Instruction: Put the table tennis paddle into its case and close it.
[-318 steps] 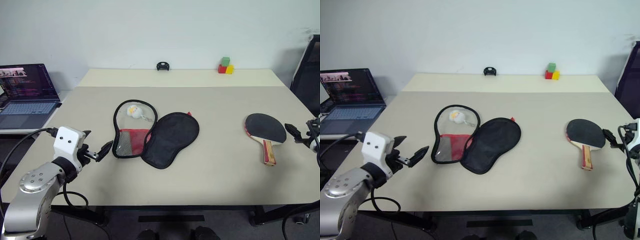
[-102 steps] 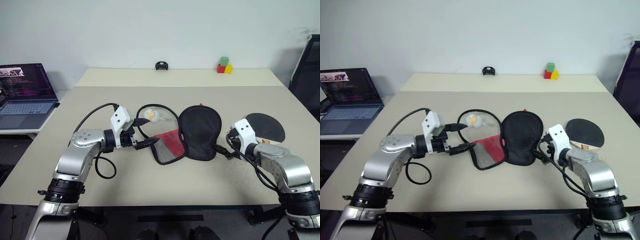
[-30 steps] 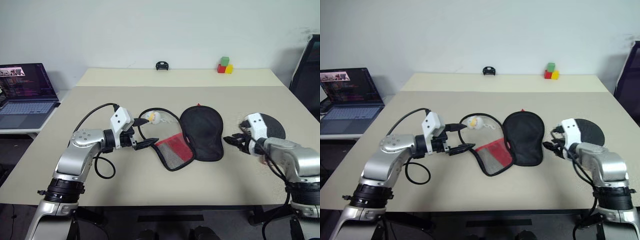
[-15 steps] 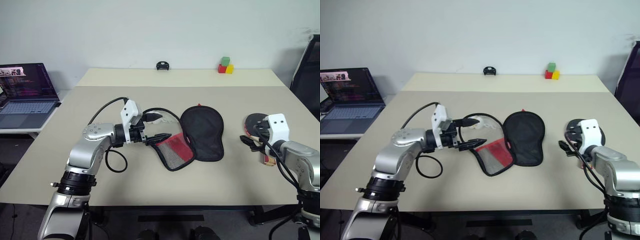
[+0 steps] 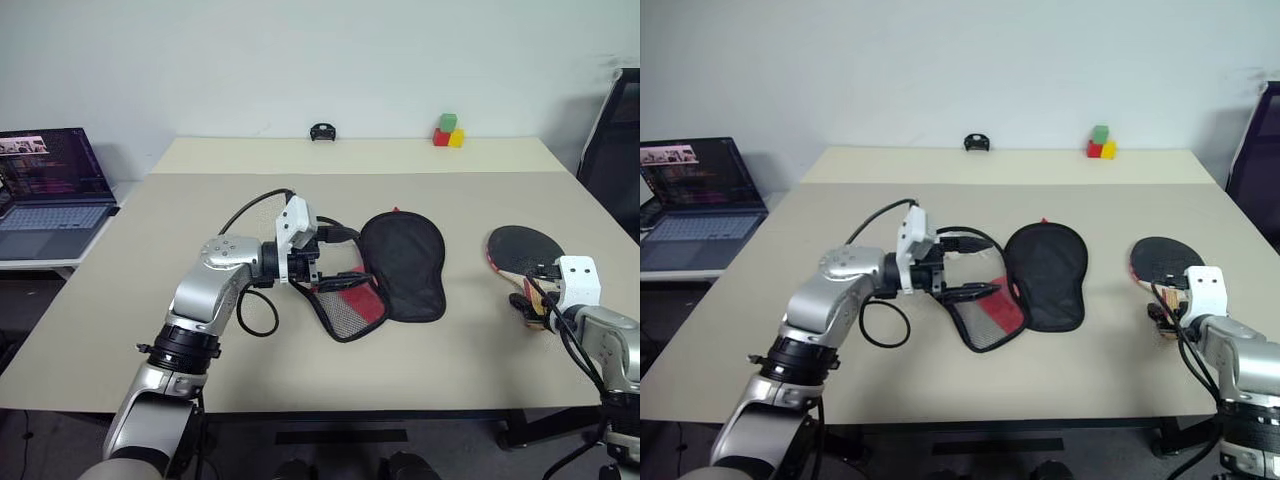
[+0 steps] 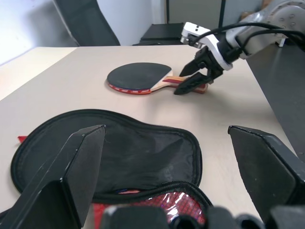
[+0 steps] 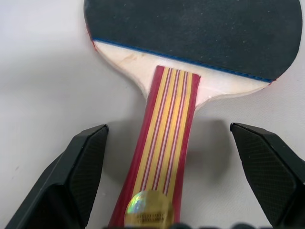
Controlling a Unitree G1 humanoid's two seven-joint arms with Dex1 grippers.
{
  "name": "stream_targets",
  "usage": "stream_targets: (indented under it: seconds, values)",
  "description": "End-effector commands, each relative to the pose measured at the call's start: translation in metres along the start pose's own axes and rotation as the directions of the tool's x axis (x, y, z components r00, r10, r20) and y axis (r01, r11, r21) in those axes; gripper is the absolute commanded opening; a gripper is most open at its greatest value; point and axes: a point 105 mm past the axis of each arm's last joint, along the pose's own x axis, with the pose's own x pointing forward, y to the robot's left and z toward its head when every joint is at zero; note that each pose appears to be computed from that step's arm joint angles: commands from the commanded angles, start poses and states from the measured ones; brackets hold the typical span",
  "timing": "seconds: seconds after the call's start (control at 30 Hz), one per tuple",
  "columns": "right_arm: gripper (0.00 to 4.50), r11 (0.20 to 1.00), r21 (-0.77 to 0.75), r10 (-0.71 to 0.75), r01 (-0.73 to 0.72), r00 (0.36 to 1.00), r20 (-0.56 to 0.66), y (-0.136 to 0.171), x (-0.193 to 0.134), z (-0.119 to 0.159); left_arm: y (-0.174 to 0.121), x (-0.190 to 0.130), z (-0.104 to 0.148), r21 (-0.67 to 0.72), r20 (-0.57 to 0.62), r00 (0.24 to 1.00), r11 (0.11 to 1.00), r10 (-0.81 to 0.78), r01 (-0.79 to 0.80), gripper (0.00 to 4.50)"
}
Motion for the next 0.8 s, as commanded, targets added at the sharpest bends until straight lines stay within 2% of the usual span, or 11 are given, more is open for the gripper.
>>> stream_targets:
  seconds: [0.03, 0.27, 0.4, 0.67, 0.8]
  values:
    - [4.39, 1.000, 0.000, -0.022, 0.022, 1.000, 0.014, -0.007, 0.007, 0.006, 0.003, 0.002, 0.012, 0.058, 0.018, 1.000, 0.998, -0.003, 0.002, 4.50]
    - [4.39, 1.000, -0.009, -0.022, 0.022, 0.999, -0.025, -0.012, 0.019, 0.001, 0.003, -0.001, 0.009, 0.065, 0.009, 1.000, 0.998, 0.012, -0.013, 4.50]
    - [3.60, 0.999, 0.018, -0.037, 0.038, 0.998, -0.049, -0.016, 0.023, -0.003, 0.003, -0.005, 0.008, 0.064, 0.001, 1.000, 0.997, 0.030, -0.030, 4.50]
    - [1.14, 0.996, 0.074, -0.057, 0.059, 0.998, -0.030, -0.014, 0.023, -0.003, 0.008, -0.022, 0.000, 0.049, -0.028, 0.995, 0.995, 0.092, -0.091, 4.50]
    - [1.08, 0.994, 0.090, -0.064, 0.061, 0.998, 0.022, -0.012, 0.017, 0.010, 0.012, -0.034, -0.004, 0.040, -0.048, 0.990, 0.990, 0.135, -0.133, 4.50]
